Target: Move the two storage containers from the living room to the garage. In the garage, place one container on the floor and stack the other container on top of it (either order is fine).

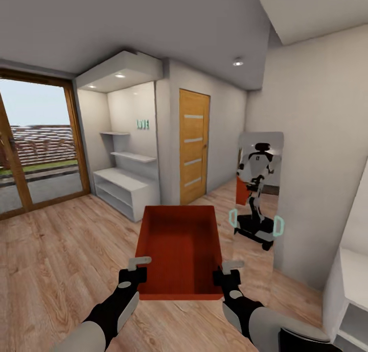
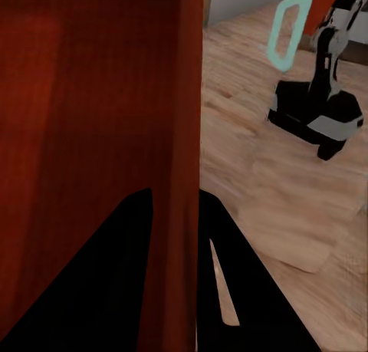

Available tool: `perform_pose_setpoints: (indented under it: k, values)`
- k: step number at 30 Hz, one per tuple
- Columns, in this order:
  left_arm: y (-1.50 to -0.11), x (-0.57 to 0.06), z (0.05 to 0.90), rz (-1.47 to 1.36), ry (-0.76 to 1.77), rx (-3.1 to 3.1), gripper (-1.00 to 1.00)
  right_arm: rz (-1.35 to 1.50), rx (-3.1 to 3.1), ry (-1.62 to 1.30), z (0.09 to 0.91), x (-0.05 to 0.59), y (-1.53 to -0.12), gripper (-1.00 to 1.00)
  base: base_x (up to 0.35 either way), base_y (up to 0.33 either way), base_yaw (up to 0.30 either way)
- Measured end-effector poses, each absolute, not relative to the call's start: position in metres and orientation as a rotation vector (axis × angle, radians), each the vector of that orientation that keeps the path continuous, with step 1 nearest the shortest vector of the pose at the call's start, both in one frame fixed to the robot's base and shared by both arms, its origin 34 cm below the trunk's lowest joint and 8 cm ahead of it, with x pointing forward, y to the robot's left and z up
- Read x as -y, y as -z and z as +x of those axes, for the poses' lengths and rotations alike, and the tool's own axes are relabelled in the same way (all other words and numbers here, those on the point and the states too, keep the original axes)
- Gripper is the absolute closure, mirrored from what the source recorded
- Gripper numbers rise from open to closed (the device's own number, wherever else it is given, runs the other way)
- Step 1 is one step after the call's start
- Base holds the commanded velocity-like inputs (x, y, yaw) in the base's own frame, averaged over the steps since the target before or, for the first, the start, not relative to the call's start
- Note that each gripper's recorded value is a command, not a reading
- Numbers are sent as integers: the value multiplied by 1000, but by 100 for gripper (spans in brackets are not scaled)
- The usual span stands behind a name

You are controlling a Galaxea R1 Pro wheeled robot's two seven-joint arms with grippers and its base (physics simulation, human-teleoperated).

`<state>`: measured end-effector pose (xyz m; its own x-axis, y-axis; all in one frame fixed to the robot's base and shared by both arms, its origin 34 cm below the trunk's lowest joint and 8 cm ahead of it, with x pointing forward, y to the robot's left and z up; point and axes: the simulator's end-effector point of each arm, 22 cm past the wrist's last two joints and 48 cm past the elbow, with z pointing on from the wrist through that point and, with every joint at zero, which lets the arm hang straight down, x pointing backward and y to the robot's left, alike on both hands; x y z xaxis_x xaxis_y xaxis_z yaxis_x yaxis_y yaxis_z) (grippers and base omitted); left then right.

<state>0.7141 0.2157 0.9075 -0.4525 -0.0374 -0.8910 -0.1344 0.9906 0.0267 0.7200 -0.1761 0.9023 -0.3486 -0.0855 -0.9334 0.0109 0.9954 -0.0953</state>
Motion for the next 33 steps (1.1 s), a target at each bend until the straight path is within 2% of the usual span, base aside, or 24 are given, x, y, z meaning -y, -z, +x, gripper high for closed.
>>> perform_pose_setpoints:
  k: [26,33]
  values:
    - [-908,-216,714,-120,-111,-2039,100,-52,-1924,100,720,176,-902,100,321,0,8]
    - [-907,-216,714,-121,-111,-2039,100,-53,-1924,99,720,176,-902,100,321,0,190]
